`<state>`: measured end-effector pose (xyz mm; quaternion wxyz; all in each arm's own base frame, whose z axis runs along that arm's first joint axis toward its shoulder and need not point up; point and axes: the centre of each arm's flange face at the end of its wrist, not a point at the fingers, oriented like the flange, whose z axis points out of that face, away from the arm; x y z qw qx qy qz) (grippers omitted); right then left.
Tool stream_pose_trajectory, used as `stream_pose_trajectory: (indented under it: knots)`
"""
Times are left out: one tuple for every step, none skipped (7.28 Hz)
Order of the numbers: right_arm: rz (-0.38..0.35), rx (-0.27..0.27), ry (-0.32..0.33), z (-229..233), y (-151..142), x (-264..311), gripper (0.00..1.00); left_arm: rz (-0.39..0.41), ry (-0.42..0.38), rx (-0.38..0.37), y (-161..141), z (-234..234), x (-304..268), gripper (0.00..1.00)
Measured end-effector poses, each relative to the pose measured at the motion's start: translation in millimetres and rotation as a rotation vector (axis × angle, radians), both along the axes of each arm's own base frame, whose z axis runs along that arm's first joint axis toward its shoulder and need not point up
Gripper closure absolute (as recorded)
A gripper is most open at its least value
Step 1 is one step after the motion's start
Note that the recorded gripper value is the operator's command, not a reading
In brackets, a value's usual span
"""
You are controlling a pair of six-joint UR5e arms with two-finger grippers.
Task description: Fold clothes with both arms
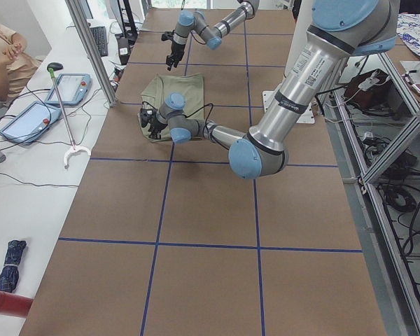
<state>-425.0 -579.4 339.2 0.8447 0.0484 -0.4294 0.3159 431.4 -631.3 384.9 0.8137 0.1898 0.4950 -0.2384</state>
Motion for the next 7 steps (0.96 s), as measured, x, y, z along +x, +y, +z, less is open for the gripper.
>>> stream_pose_trajectory:
  knots:
    - [0.001,-0.028,-0.025,16,39,13,0.27,0.001,0.007,0.008,0,-2,0,0.61]
    - [0.014,-0.074,-0.045,31,69,21,0.27,0.001,0.011,0.013,1,-2,-1,0.61]
    - [0.03,-0.126,-0.056,43,93,20,0.27,0.002,0.012,0.016,1,-2,-1,0.61]
    - [0.047,-0.161,-0.065,47,110,10,0.27,0.002,0.012,0.017,1,-1,-2,0.61]
    - [0.061,-0.178,-0.072,46,121,0,0.3,0.002,0.011,0.017,1,-1,-2,0.61]
    - [0.066,-0.186,-0.071,47,127,-7,0.34,0.001,0.01,0.017,1,-1,-2,0.61]
    - [0.067,-0.19,-0.067,49,130,-11,0.38,0.0,0.008,0.016,2,1,-3,0.61]
